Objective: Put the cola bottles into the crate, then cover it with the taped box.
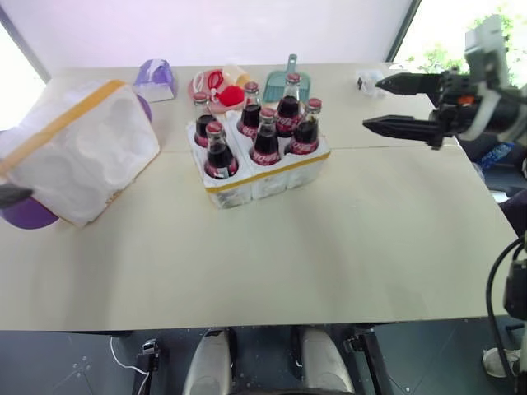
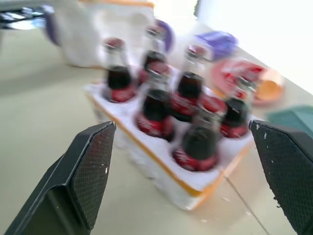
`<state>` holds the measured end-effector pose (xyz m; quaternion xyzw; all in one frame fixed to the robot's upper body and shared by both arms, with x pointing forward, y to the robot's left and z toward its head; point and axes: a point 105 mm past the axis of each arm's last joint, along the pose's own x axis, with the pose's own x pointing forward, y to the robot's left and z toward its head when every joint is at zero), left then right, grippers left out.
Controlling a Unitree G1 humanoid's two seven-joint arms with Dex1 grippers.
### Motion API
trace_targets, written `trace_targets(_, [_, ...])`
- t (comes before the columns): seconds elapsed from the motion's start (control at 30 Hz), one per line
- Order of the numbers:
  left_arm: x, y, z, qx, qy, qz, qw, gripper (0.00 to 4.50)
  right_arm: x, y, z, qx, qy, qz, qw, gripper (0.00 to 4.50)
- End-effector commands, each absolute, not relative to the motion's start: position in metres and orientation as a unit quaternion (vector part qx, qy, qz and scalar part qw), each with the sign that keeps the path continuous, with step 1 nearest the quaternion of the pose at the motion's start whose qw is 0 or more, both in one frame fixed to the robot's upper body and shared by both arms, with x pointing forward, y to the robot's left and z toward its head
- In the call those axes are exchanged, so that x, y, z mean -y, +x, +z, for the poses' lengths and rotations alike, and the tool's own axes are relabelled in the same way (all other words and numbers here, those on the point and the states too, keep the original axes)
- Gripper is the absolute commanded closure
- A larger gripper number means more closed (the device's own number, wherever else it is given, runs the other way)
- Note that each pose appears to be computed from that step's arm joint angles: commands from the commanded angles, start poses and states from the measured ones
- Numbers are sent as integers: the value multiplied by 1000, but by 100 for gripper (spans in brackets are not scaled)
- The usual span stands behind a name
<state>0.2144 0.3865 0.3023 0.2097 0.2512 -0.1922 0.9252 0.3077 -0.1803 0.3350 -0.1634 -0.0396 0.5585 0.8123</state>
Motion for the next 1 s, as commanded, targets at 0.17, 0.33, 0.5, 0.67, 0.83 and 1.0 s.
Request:
trace_targets(0.17, [-430, 210, 284, -337, 222, -144, 904, 0, 159, 268, 368, 96, -192, 618, 756, 3])
trace_targets(0.33, [-439, 231, 254, -345, 222, -141, 901, 0, 150, 253, 370, 99, -207, 636, 737, 3])
trace_targets(0.5, [-442, 257, 232, -350, 222, -136, 900, 0, 146, 247, 372, 105, -209, 635, 736, 3])
trace_targets(0.67, [-443, 284, 220, -347, 227, -119, 902, 0, 143, 246, 369, 107, -207, 630, 741, 3])
trace_targets(0.83, [-439, 295, 216, -344, 222, -122, 904, 0, 144, 246, 367, 106, -205, 624, 746, 3])
trace_targets(1.0, [-436, 296, 215, -352, 223, -136, 899, 237, 144, 247, 365, 108, -206, 617, 752, 0])
